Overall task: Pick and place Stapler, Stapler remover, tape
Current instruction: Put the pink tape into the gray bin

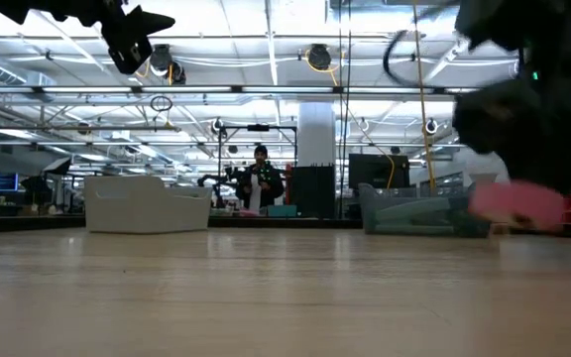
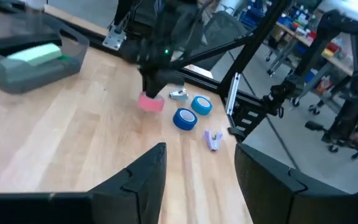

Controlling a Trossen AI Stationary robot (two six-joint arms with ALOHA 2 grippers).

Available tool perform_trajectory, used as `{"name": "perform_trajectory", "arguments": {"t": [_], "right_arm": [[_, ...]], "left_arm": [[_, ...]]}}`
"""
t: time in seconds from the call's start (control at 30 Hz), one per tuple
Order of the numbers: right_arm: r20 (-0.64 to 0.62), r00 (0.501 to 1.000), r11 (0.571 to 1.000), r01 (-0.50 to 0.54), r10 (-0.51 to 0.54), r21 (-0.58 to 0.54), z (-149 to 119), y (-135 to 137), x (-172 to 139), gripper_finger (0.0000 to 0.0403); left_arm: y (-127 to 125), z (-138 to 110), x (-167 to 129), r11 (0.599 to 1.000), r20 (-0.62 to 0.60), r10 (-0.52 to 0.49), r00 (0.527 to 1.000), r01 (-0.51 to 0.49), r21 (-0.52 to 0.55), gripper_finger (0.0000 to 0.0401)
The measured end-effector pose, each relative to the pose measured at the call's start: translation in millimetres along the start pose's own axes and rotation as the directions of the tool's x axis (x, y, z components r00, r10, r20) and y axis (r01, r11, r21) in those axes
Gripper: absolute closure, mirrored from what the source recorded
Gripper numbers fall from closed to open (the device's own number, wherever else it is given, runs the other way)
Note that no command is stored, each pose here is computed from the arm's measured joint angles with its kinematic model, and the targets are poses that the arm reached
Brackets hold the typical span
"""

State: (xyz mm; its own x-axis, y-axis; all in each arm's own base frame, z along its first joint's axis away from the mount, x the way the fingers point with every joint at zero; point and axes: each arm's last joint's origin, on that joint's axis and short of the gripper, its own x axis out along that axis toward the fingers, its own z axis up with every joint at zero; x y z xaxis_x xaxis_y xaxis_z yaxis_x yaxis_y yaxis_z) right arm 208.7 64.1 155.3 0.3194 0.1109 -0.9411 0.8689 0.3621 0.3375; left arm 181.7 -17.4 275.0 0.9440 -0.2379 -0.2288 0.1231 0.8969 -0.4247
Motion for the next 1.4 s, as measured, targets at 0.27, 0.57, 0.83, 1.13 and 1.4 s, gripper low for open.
{"name": "perform_trajectory", "arguments": {"t": [0.27,0.57,0.83,1.13,1.4], "right_arm": [[0.362,0.803,0.874,-0.479,0.473,-0.080,16,38,-42,0.0368],[0.561,0.393,0.644,-0.674,0.728,-0.362,48,72,-70,0.0368],[0.601,0.303,0.618,-0.658,0.739,-0.429,65,80,-60,0.0368],[0.573,0.299,0.605,-0.642,0.763,-0.472,69,81,-57,0.0368],[0.566,0.296,0.600,-0.640,0.769,-0.480,81,78,-58,0.0368]], "left_arm": [[0,2,2,0.997,0.024,0.009,1.000,-0.007,-0.071,0.0210],[5,6,23,0.993,0.114,0.055,0.992,-0.043,-0.109,0.0210],[8,11,51,0.998,0.235,0.006,0.972,0.009,-0.061,0.0210],[19,14,74,0.998,0.353,0.036,0.935,-0.017,-0.058,0.0210],[17,33,107,0.999,0.328,-0.004,0.945,0.021,-0.048,0.0210]]}}
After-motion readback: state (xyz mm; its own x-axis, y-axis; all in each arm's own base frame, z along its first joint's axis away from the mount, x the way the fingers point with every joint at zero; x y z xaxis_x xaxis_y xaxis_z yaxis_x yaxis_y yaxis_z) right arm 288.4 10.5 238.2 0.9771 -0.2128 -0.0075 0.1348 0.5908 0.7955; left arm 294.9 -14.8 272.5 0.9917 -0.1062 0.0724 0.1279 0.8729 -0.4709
